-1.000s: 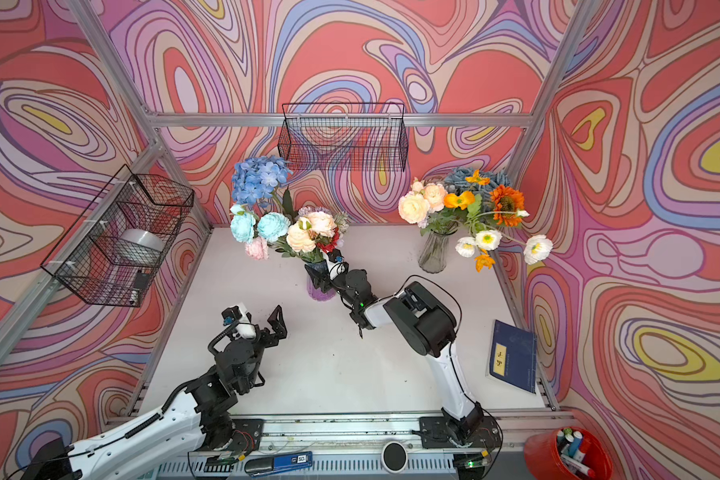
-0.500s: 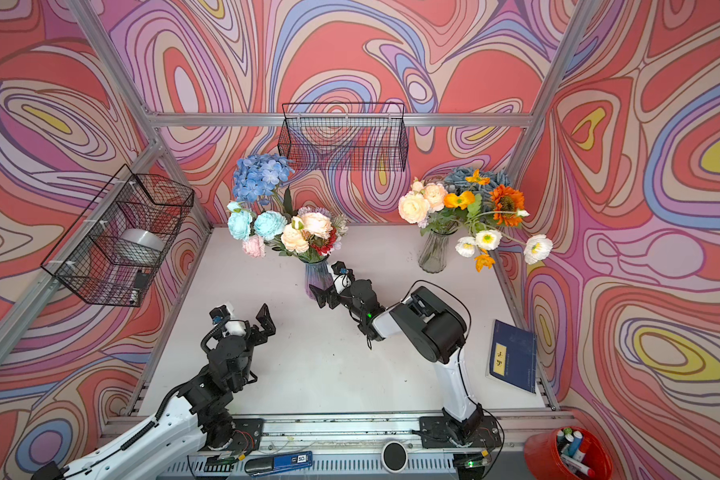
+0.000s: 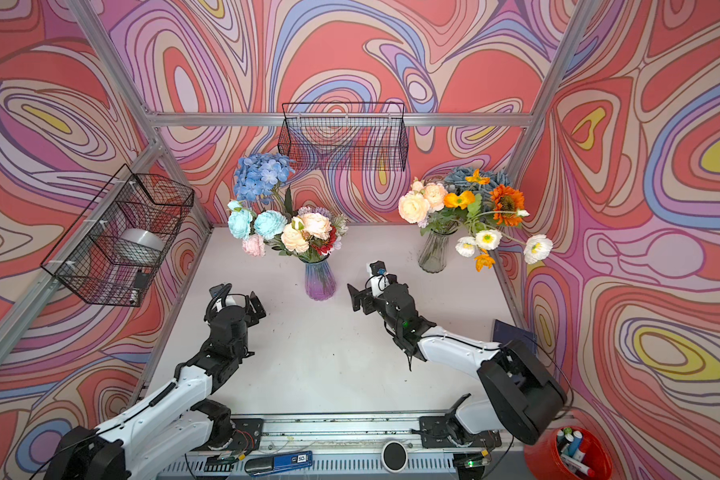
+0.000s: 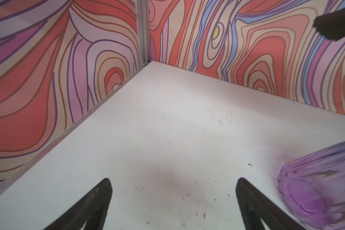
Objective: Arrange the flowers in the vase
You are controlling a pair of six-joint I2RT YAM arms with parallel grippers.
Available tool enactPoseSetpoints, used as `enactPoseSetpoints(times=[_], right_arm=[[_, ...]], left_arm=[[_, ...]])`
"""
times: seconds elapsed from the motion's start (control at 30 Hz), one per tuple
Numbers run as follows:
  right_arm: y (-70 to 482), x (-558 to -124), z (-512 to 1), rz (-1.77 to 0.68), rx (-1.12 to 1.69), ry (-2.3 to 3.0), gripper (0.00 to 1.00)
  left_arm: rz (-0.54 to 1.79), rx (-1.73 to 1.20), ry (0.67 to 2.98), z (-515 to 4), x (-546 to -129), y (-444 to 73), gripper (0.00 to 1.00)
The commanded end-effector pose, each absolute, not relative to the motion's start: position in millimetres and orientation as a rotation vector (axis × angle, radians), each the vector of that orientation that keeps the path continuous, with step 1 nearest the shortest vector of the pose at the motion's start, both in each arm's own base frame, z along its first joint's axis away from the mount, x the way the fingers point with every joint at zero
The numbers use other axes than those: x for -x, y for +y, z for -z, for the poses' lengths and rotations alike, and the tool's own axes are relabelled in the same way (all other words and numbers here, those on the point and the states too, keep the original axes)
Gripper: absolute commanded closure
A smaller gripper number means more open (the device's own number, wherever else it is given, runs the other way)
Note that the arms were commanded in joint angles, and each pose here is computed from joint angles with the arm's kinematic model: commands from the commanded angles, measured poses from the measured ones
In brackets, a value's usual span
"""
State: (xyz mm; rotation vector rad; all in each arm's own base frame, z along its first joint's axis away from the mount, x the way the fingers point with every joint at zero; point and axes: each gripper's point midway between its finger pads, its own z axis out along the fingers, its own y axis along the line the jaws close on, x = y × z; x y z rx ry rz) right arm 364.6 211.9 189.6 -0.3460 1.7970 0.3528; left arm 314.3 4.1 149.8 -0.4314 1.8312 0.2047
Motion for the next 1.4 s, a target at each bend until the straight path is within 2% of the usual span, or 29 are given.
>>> enactPoseSetpoints(times=[0.0, 0.1, 0.23, 0.43, 0.53, 0.73, 0.93, 1.03, 1.37], right_arm=[[160.7, -369.6, -159.9, -0.117, 0.351, 1.949, 0.02], [128.6, -381.8, -155.7, 0.014, 0.344, 1.961, 0.02], [77.4, -402.4, -124.6, 0.088, 0.226, 2.03, 0.02], [42.0, -418.5, -99.9, 0.084, 0.133, 1.991, 0.02], [33.5, -430.6, -108.7, 0.074, 0.108, 1.896, 0.02], [2.9, -438.1, -97.0, -0.008, -0.028, 1.912, 0.02], [-4.0, -428.8, -91.1, -0.005, -0.059, 1.871, 0.02], [-12.6, -428.7, -93.3, 0.032, -0.1, 1.854, 0.02], [-10.7, -429.9, -91.2, 0.024, -0.091, 1.865, 0.02]], left_arm=[[-0.329, 0.402, 1.77, -173.2, -328.4, 14.5, 0.0], [-0.439, 0.362, 1.768, -167.6, -337.4, 22.1, 0.0], [-0.486, 0.354, 1.831, -137.3, -346.0, 31.9, 0.0], [-0.442, 0.196, 1.749, -136.1, -358.5, 19.1, 0.0], [-0.364, 0.102, 1.76, -125.1, -365.7, 6.8, 0.0], [-0.264, 0.068, 1.758, -114.2, -363.3, 4.2, 0.0], [-0.167, 0.085, 1.851, -96.9, -375.9, 9.8, 0.0], [-0.226, 0.161, 1.862, -95.1, -380.1, 23.9, 0.0], [-0.204, 0.172, 1.904, -91.7, -386.6, 26.6, 0.0]])
